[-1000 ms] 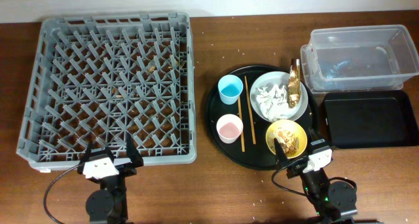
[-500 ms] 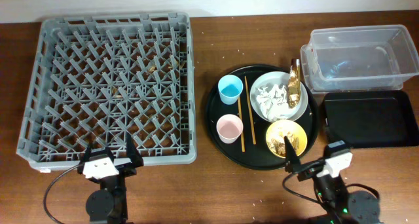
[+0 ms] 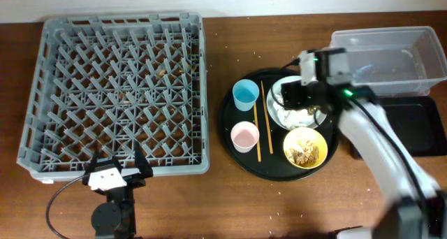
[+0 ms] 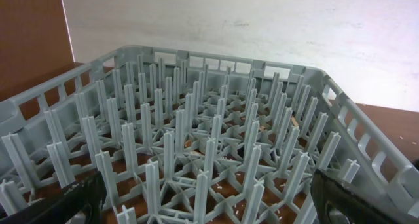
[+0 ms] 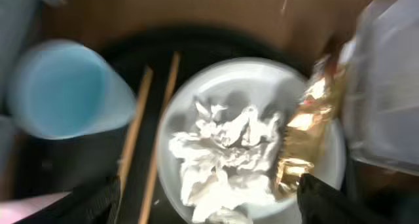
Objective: Sort waste into correct bins and load items into the dishwasher rack
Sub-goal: 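Reach the right gripper to the tissue and gold foil on the white plate, then grasp the tissue and foil and drop them into the clear bin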
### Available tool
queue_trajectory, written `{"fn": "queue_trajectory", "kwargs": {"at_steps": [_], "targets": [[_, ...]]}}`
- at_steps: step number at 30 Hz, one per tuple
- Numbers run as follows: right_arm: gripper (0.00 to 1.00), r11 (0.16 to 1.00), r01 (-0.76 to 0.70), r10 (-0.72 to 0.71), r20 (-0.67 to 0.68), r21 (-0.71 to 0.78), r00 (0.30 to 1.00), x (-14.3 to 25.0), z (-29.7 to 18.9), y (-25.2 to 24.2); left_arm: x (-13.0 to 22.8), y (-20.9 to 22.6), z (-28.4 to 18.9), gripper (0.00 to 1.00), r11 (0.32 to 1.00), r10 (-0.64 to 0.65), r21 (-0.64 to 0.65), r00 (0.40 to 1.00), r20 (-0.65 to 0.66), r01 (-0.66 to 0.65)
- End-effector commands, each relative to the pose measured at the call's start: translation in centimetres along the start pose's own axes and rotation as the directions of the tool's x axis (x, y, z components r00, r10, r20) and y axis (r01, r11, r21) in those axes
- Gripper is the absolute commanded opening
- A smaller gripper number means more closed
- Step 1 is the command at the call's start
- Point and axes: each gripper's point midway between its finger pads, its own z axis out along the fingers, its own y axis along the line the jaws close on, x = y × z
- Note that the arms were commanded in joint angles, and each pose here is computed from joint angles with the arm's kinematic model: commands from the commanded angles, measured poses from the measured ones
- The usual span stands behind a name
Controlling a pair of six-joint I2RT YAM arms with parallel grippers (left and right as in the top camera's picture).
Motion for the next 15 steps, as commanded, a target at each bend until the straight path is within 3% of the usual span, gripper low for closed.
{"fn": "queue_trajectory", "kwargs": {"at_steps": [1, 6, 7, 8, 9, 10, 12, 13, 15], "targets": [[0.86, 1.000, -0.014, 0.012, -0.180, -0.008, 0.984, 4.1, 6.5, -0.1, 0.2, 0.0, 0.0, 1.00, 1.000, 0.016, 0.000, 1.000, -0.004, -0.016], [0.85, 0.998, -0.001, 0.020, -0.320, 0.061, 0.947, 8.4, 11.8, -1.6, 0.2, 0.0, 0.0, 1.00, 1.000, 0.016, 0.000, 1.000, -0.004, -0.016], [0.79, 0.998, 0.001, 0.022, -0.335, 0.067, 0.942, 8.9, 12.3, -1.8, 0.2, 0.0, 0.0, 1.00, 1.000, 0.016, 0.000, 1.000, -0.005, -0.016], [0.46, 0.998, 0.001, 0.022, -0.344, 0.066, 0.939, 9.3, 12.5, -1.8, 0.2, 0.0, 0.0, 1.00, 1.000, 0.016, 0.000, 1.000, -0.004, -0.016], [0.04, 0.998, 0.001, 0.022, -0.340, 0.066, 0.940, 9.1, 12.4, -1.8, 0.2, 0.0, 0.0, 1.00, 1.000, 0.016, 0.000, 1.000, -0.004, -0.016], [0.04, 0.998, -0.004, 0.024, -0.304, 0.067, 0.952, 7.5, 11.4, -1.7, 0.2, 0.0, 0.0, 1.00, 1.000, 0.016, 0.000, 1.000, -0.004, -0.016], [0.04, 0.993, -0.065, 0.078, -0.138, 0.094, 0.987, 0.0, 5.5, -2.1, 0.2, 0.0, 0.0, 1.00, 1.000, 0.016, 0.000, 1.000, -0.005, -0.016], [0.04, 0.963, -0.198, 0.198, 0.016, 0.184, 0.980, -5.0, -0.8, -5.4, 0.2, 0.0, 0.0, 1.00, 1.000, 0.016, 0.000, 1.000, -0.004, -0.016], [0.04, 0.869, -0.397, 0.358, 0.179, 0.295, 0.916, -6.8, -5.7, -11.7, 0.2, 0.0, 0.0, 1.00, 1.000, 0.016, 0.000, 1.000, -0.004, -0.016]]}}
